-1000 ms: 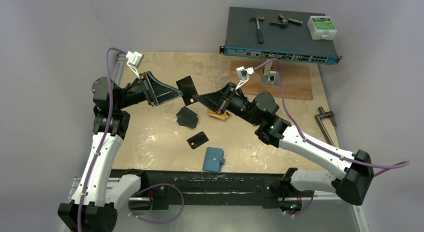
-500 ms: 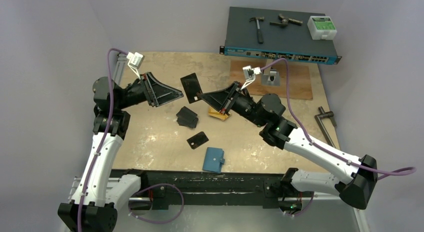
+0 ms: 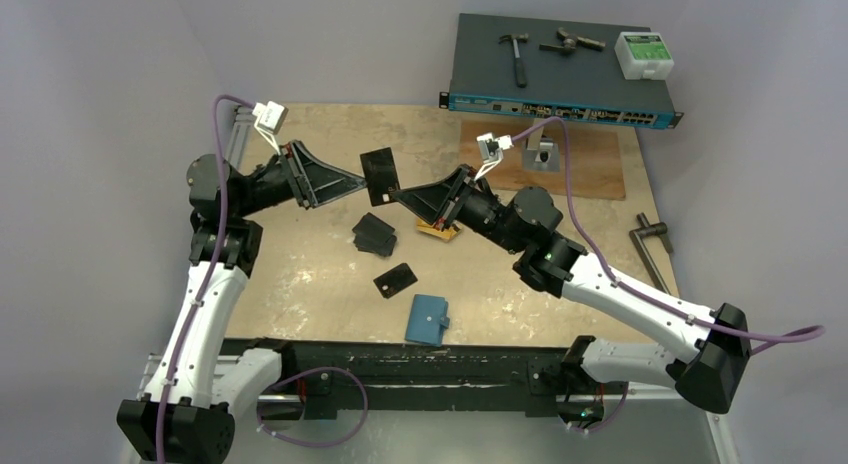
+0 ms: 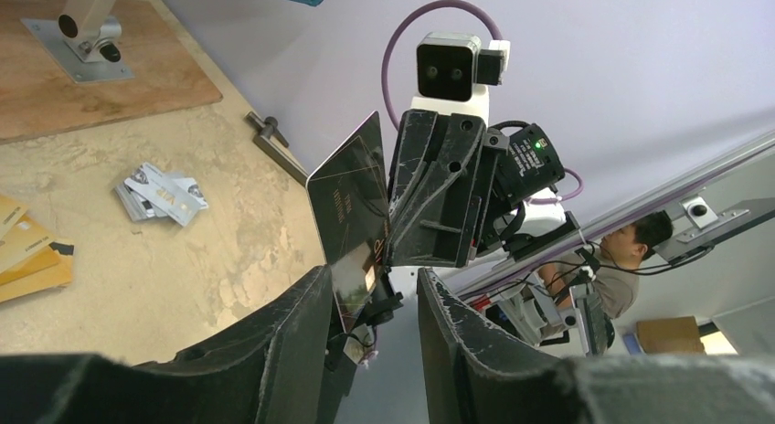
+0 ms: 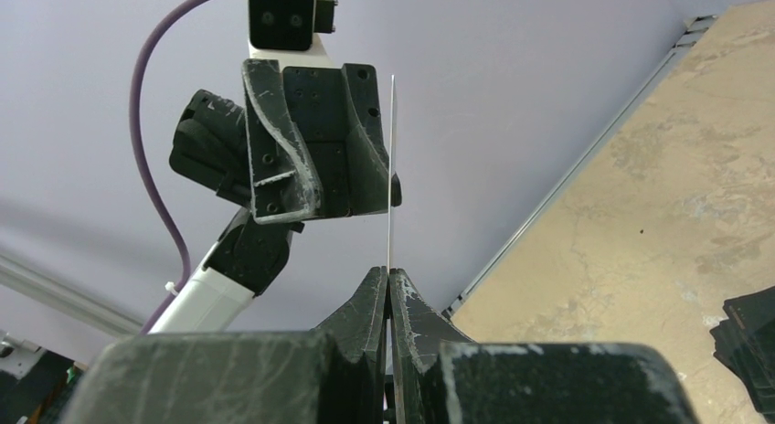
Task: Put the credit cards into the card holder
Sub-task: Pick up the credit card from the storage box.
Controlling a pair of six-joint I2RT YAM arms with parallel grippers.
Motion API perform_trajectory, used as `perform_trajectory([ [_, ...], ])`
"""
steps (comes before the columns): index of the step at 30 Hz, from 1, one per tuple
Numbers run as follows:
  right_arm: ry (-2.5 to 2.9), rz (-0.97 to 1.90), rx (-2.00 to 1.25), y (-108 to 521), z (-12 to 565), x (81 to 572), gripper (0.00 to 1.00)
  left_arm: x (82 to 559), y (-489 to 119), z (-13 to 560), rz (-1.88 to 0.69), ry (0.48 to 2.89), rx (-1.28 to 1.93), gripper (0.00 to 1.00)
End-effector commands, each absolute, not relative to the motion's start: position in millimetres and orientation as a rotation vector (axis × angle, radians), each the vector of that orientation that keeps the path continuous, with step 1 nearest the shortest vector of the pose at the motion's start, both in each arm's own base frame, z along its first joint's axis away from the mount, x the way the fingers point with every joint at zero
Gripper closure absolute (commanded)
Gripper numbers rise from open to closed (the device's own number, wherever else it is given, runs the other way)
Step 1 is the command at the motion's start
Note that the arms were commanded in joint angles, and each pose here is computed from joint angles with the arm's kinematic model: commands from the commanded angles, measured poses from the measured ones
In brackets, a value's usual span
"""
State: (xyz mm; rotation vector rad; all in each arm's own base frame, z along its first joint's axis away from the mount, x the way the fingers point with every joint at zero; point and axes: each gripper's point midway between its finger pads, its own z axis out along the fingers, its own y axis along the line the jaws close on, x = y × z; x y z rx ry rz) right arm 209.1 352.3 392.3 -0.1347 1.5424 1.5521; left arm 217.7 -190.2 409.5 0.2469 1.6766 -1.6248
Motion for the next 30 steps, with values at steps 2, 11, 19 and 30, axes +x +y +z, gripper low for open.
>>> perform_trajectory([
  [2, 1.478, 1.598, -0.148, 355, 410, 203, 1.00, 219, -191, 414, -1.632, 1.648, 0.242, 0.63],
  [11, 1.445, 1.551, -0.133, 341, 421, 202, 1.00, 220, -190, 407, -1.600, 1.668, 0.242, 0.59],
  [19, 1.460, 1.558, -0.139, 343, 418, 202, 1.00, 217, -190, 410, -1.605, 1.659, 0.253, 0.54],
  [30, 1.497, 1.606, -0.148, 361, 401, 204, 1.00, 213, -191, 417, -1.648, 1.623, 0.252, 0.64],
])
